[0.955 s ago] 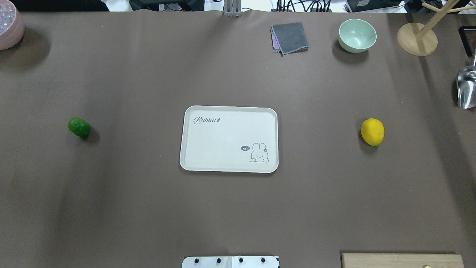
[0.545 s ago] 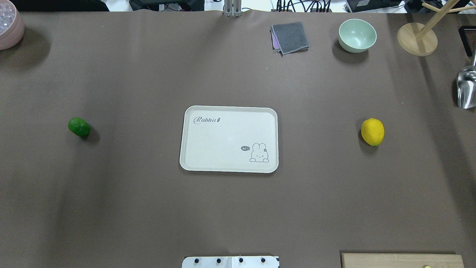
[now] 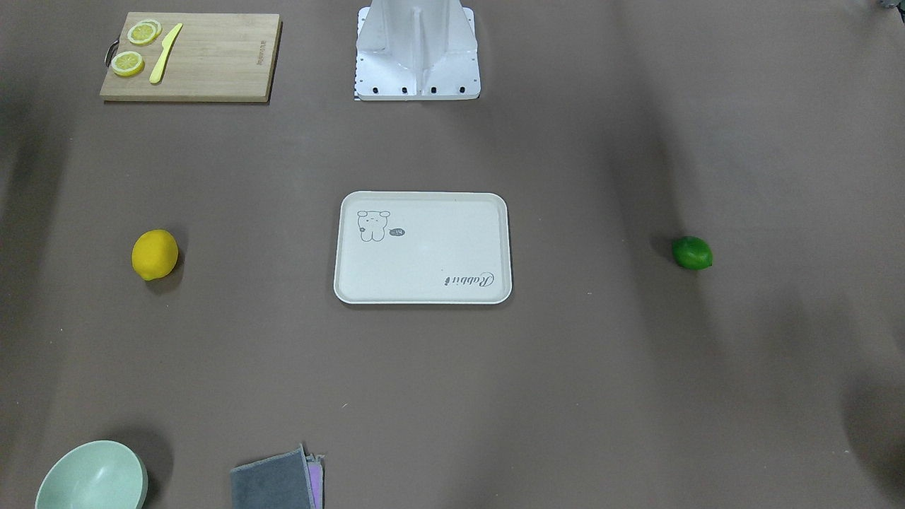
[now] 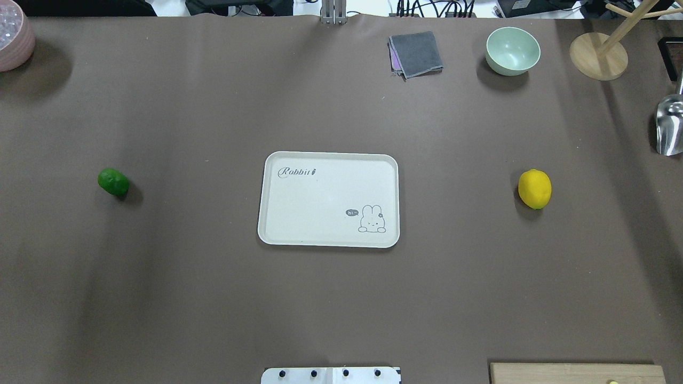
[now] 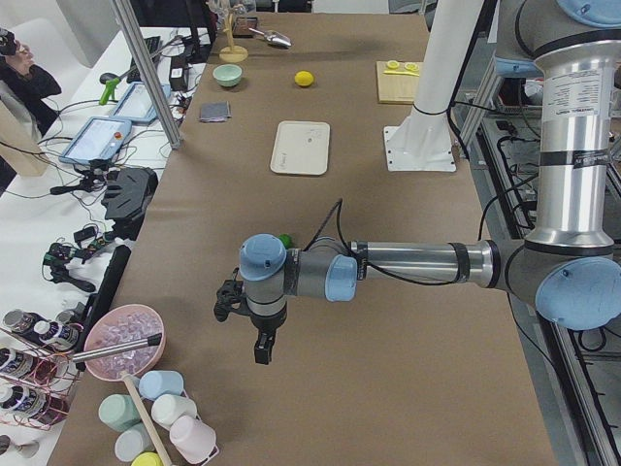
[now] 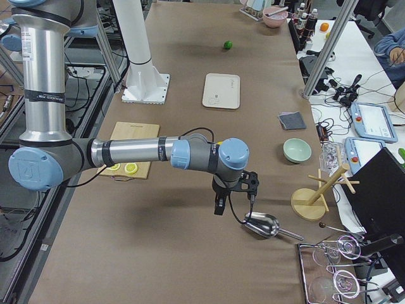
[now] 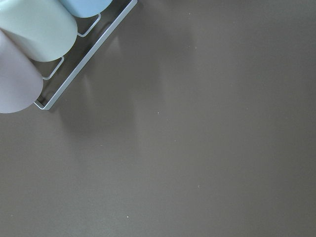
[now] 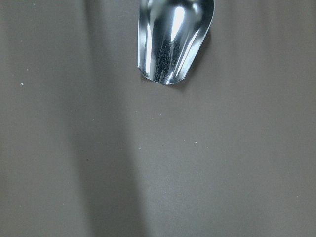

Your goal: Place all lemons on tray

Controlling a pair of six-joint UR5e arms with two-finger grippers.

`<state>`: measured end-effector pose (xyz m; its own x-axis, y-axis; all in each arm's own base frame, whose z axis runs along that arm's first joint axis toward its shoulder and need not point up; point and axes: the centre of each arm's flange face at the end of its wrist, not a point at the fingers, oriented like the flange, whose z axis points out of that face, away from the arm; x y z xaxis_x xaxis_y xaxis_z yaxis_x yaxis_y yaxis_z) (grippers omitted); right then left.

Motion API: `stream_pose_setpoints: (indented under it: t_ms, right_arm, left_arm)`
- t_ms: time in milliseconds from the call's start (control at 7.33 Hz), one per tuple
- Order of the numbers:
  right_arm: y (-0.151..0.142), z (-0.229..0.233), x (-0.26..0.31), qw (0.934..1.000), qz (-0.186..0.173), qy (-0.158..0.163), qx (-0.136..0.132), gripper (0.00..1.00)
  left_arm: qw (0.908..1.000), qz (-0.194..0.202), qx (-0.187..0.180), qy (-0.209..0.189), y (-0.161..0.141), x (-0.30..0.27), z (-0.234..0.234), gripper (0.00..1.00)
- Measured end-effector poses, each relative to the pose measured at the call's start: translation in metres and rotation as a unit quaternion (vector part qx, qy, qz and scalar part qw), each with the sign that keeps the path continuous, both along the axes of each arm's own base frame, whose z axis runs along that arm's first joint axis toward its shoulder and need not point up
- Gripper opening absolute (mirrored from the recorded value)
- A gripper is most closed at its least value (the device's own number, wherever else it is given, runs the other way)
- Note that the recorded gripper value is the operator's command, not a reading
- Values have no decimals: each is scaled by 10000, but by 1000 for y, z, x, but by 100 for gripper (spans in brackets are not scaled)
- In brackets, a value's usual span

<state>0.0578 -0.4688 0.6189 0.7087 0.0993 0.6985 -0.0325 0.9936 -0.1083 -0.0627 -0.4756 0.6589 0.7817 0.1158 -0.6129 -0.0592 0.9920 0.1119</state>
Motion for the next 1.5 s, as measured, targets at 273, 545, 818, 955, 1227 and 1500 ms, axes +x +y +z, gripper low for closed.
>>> stream_pose_setpoints:
  t_ms: [273, 545, 818, 955, 1227, 1500]
  right_arm:
    - [-22, -24, -24, 10000, 58, -18, -52, 100]
    - [-44, -55, -63, 10000, -34, -40, -49, 100]
    - [-64, -83, -114, 9996, -293, -58, -22, 100]
    - [-71, -99, -141, 9989, -458, -67, -8, 100]
    - [-79, -123, -184, 9981, -604, -85, -56, 100]
    - [-80, -141, -222, 9975, -652, -161, -219, 100]
  left_arm:
    - [10000, 0, 8, 0, -1, 0, -1, 98]
    - [10000, 2, 20, 1, -1, 0, -1, 98]
    - [10000, 2, 24, 0, -1, 0, -2, 98]
    - [10000, 2, 23, 1, -1, 0, -2, 98]
    - [10000, -2, 12, 1, -1, 0, -1, 98]
    - [10000, 0, 8, 0, -1, 0, 0, 98]
